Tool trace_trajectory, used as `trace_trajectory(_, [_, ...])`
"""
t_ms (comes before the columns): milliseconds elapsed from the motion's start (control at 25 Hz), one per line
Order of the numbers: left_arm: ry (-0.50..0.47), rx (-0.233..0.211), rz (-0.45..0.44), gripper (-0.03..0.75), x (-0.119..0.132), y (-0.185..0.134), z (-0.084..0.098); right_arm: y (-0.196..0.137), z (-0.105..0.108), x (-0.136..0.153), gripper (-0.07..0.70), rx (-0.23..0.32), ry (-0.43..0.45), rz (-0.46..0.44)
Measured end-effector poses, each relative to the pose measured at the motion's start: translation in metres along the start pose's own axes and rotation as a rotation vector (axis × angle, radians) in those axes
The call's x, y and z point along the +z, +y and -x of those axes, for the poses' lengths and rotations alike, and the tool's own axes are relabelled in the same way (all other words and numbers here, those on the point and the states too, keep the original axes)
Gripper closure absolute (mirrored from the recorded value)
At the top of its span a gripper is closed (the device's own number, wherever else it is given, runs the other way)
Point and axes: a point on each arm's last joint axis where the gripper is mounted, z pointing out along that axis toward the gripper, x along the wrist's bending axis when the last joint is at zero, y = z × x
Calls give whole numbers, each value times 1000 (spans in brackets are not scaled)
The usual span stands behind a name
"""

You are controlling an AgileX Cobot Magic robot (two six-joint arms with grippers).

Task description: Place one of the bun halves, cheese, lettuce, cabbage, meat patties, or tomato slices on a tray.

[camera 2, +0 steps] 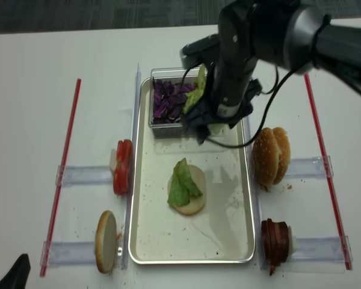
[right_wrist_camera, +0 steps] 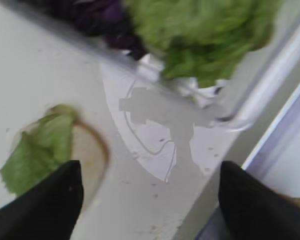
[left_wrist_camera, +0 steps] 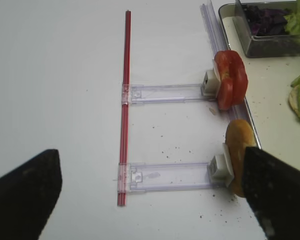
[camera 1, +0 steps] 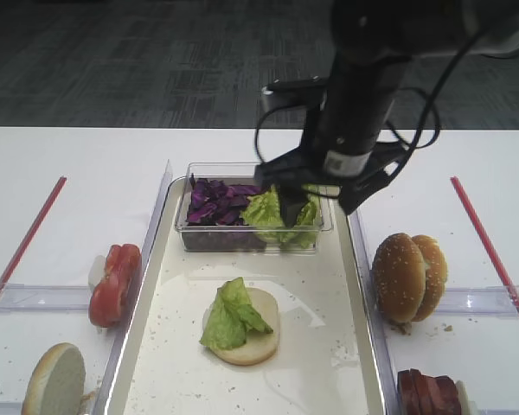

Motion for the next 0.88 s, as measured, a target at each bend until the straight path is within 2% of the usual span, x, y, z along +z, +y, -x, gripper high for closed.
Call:
trace_trajectory(240, [0,0,0,44,0,0,0,23,89,-44,57,169,-56,94])
trace_trajectory(440, [0,0,0,44,0,0,0,14,159,-68,57,317,-105,103])
trace_trajectory(560, [0,0,0,44,0,0,0,4,183,-73,57,371,-117,83])
trace_trajectory(640, [0,0,0,44,0,0,0,0,193,-75,59,387,-122,76])
trace_trajectory(880, [0,0,0,44,0,0,0,-3,198,-77,59,390,-127,60])
